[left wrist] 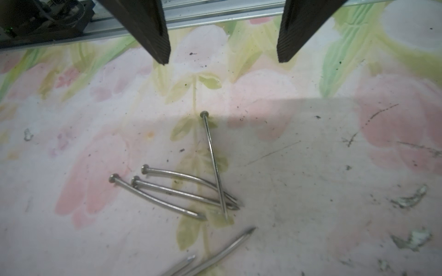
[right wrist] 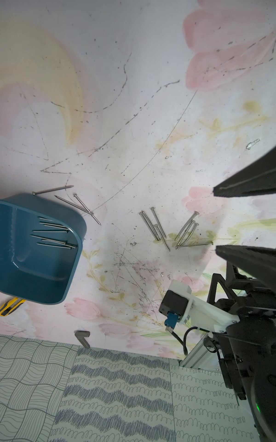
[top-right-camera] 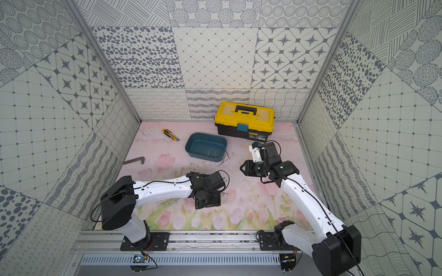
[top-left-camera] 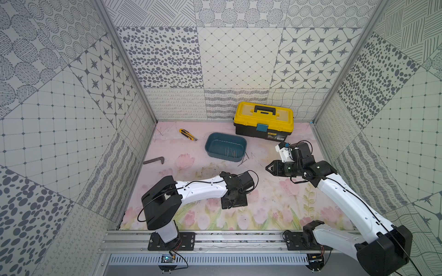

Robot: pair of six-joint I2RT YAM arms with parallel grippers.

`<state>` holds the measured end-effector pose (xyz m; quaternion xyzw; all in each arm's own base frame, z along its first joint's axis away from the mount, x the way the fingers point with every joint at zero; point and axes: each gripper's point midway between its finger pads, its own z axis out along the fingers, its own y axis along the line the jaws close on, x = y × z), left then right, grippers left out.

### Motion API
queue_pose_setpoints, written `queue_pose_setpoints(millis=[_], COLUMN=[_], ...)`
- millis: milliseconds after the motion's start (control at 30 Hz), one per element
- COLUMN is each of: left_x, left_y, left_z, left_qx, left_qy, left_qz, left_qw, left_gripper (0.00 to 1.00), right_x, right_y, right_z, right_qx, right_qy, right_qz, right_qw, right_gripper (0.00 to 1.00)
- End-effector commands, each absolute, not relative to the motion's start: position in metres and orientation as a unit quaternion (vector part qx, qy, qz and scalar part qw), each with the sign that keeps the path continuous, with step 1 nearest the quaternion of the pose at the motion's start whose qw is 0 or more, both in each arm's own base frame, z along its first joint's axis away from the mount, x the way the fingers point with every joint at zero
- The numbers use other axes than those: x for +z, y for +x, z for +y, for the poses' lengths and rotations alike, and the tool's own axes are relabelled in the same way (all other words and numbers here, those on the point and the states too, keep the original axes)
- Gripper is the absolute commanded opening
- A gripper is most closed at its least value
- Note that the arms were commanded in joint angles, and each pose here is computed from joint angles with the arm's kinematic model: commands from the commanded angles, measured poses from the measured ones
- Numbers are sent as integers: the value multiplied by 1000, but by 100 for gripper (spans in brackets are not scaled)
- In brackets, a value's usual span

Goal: Put the nails on the desktop into the storage box
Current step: Pick up the nail from the center of the board.

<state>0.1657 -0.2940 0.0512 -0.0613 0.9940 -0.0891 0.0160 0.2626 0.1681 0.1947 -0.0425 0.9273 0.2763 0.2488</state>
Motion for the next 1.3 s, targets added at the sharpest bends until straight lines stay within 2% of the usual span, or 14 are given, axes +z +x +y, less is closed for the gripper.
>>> queue_pose_setpoints(millis=[0,267,633,767,900,1267], left_x=[42,19,10,4,-3,-20], left_y=[167,171,197,198,202,200], left_z=[-287,-289,-296,-291,-284,-279], left_qx=[-43,-36,-57,-44,-36,-27], left_qy=[-126,-166,-190,-189,-187,-161], left_qz=[991,985,980,981,982,986], left_qw=[18,8,8,4,1,-26], left_gripper=[75,65,61,56,37,3], right_x=[203,202,201,204,205,215], right_y=[261,257,249,250,249,249], right_z=[174,176,190,191,191,193], right_qx=[291,297,314,314,317,327], right_qy=[-55,-57,-71,-73,-72,-68], right_qz=[918,917,915,914,913,908], right_qw=[264,261,244,248,248,254], right_gripper=[39,40,41,42,42,44])
